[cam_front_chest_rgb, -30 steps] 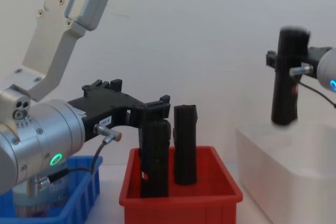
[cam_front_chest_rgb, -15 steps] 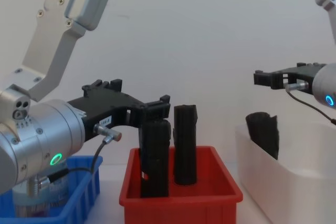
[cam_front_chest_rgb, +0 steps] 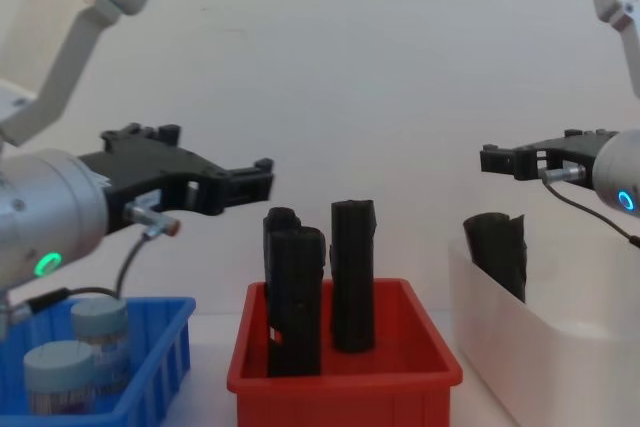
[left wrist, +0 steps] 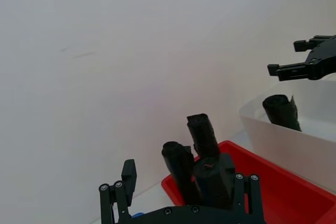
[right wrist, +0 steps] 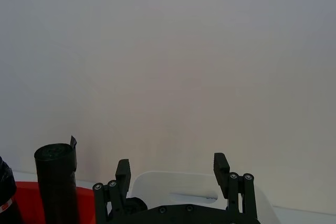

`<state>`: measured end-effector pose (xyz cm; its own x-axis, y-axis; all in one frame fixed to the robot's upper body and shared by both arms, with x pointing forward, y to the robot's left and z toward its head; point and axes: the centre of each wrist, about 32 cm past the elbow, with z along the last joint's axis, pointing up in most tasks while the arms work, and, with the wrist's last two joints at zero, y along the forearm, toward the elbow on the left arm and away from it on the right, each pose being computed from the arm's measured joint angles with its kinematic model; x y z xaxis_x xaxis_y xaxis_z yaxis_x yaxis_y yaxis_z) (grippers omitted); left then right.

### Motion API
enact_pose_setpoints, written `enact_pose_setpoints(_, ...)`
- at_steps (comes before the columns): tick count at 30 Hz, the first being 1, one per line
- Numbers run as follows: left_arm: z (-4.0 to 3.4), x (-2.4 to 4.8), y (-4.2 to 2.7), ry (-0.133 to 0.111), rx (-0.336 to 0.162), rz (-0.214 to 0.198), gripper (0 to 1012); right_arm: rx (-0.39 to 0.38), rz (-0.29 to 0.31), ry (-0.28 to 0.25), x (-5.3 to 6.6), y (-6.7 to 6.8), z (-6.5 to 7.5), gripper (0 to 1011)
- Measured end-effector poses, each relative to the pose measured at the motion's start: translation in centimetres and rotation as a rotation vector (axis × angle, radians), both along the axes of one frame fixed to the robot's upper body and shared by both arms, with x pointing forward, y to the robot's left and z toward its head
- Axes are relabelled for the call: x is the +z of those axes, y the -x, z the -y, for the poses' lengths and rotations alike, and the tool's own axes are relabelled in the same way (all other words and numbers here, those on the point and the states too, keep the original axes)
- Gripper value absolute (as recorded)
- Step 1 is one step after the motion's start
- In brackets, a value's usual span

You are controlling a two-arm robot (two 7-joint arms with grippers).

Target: Pick the cotton swabs from the blue box and place them into the white box.

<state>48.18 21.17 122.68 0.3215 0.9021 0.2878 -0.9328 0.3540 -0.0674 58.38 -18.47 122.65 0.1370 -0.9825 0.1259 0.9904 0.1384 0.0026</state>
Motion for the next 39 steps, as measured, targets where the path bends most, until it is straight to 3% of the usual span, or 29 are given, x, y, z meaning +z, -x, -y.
enact_pose_setpoints(8, -1.51, 1.19, 1.17, -0.035, 0.091, -0.037, 1004, 0.001, -0.004, 0.001, -0.1, 0.0, 0.0, 1002)
enact_pose_setpoints(16, -3.22, 1.62, 2.29, -0.04, 0.147, -0.129, 1004, 0.001, -0.006, 0.001, -0.1, 0.0, 0.0, 1002)
enact_pose_setpoints(20, -4.18, 1.3, 2.69, -0.028, 0.159, -0.182, 1004, 0.001, -0.006, 0.001, -0.1, 0.0, 0.0, 1002)
enact_pose_setpoints(27, -5.56, 0.61, 2.84, -0.013, 0.161, -0.238, 1004, 0.001, -0.007, 0.001, -0.1, 0.0, 0.0, 1002)
enact_pose_setpoints(39, -8.1, -0.46, 1.89, -0.01, 0.132, -0.305, 1004, 0.001, -0.007, 0.001, -0.1, 0.0, 0.0, 1002)
